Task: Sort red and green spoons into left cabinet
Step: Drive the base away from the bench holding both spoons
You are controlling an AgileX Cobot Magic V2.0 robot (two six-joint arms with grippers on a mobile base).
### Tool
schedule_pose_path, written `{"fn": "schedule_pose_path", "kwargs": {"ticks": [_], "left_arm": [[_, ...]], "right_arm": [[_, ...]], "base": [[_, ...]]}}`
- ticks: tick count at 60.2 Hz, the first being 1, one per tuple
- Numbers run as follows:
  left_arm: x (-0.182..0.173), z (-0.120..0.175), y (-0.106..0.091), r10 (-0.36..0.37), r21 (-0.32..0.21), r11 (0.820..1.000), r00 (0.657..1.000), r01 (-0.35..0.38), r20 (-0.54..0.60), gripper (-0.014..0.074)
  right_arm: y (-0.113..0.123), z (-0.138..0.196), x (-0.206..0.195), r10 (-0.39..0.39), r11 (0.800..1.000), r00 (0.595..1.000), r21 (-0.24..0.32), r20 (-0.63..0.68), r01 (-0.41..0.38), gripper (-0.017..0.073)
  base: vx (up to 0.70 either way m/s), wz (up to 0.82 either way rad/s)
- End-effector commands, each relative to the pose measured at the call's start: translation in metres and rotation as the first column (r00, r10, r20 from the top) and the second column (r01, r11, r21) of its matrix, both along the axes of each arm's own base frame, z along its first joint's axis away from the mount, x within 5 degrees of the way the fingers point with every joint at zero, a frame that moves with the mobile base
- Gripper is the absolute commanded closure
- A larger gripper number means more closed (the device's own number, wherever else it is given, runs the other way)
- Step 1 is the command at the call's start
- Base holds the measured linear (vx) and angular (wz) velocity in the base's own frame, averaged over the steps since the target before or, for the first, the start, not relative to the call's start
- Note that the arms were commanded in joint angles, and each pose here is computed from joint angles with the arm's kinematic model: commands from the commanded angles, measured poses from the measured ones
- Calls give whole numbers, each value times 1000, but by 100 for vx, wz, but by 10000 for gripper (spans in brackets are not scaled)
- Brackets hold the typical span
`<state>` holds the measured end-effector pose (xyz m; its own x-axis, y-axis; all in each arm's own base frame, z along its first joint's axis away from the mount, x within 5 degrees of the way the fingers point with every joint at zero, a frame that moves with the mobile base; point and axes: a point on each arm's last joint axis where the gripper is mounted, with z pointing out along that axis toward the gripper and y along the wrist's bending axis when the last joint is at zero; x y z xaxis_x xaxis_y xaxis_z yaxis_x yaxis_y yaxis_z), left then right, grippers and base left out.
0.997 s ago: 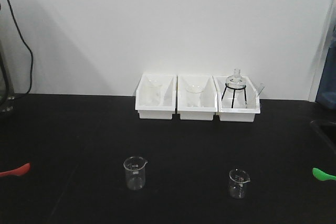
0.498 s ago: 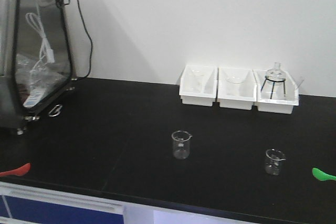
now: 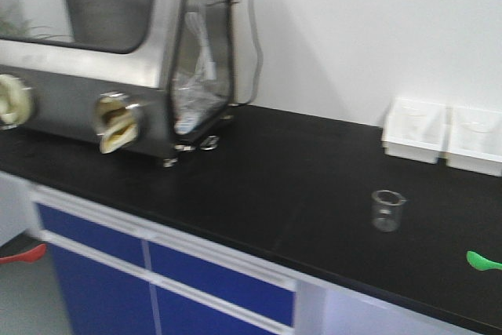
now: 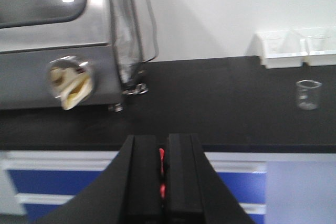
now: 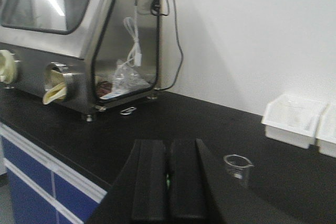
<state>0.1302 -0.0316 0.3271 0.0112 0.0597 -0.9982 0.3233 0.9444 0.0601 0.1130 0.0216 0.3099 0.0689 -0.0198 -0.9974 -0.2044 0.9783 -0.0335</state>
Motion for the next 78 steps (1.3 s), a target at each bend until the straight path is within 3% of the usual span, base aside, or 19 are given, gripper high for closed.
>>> {"fn": "schedule_pose_path", "kwargs": {"ticks": [1, 32, 78], "left_arm": [[-1, 12, -1, -12, -96, 995, 1000, 14, 24, 594], [-1, 12, -1, -14, -96, 995, 1000, 17, 27, 594], [-1, 12, -1, -16, -96, 995, 1000, 19, 27, 594]], "right_arm": [[4, 17, -2, 45, 999, 995, 14, 90, -46, 565], [4, 17, -2, 45, 999, 995, 14, 91, -47, 565], [4, 17, -2, 46, 999, 995, 15, 91, -47, 565]], "base": [[-12, 65], [-2, 71], [20, 70]]}}
